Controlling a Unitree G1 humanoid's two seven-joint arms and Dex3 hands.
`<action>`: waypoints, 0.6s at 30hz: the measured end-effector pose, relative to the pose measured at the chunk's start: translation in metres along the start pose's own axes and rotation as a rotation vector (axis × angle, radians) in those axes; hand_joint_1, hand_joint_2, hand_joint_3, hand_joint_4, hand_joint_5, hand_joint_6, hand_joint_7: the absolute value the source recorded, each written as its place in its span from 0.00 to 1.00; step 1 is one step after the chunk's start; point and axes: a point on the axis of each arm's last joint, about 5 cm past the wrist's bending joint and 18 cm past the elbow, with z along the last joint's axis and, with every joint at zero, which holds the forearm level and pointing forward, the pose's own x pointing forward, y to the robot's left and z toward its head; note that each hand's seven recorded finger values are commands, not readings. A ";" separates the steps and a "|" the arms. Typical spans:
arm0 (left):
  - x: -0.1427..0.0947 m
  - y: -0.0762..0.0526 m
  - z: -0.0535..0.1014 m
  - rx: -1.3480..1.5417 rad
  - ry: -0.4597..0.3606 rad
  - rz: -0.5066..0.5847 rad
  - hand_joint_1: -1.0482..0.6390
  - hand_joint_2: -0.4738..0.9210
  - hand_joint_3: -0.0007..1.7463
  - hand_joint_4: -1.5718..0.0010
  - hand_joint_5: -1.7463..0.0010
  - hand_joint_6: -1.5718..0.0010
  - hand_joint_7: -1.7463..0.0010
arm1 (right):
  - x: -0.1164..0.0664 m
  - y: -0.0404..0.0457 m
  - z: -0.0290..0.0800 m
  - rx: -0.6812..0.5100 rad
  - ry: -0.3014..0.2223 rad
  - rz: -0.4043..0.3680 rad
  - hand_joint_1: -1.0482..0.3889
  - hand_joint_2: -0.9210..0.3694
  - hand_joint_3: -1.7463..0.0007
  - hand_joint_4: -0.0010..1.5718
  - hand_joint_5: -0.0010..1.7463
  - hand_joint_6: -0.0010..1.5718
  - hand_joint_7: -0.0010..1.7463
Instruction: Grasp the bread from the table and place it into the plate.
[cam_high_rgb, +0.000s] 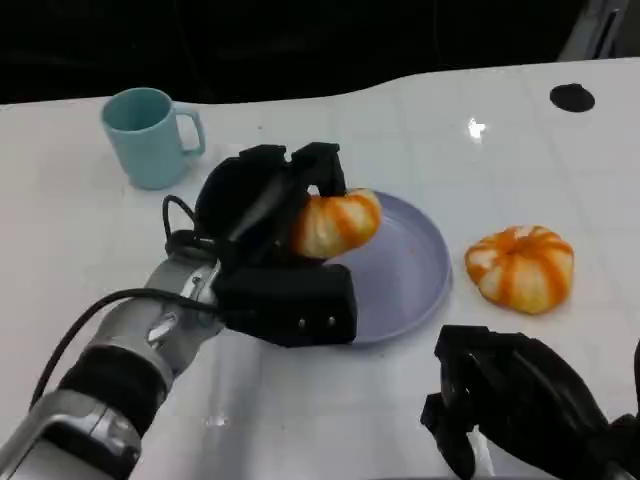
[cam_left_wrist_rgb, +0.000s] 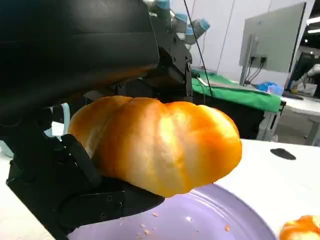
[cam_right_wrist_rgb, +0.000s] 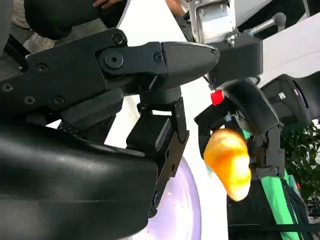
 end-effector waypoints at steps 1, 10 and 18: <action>0.001 0.000 0.001 -0.012 0.005 -0.020 0.46 0.77 0.39 0.56 0.07 0.48 0.53 | 0.000 0.0000 0.000 0.000 0.000 0.000 0.10 0.00 0.79 0.82 0.94 0.70 0.90; 0.009 0.017 0.000 0.021 0.022 -0.334 0.22 1.00 0.20 0.92 0.82 0.83 1.00 | 0.000 0.0008 0.001 -0.002 -0.004 0.001 0.09 0.00 0.79 0.82 0.94 0.70 0.90; 0.010 0.031 -0.001 0.091 0.024 -0.432 0.14 1.00 0.26 0.98 0.85 0.86 1.00 | -0.002 0.0026 0.001 -0.003 -0.011 -0.003 0.08 0.00 0.79 0.82 0.94 0.70 0.91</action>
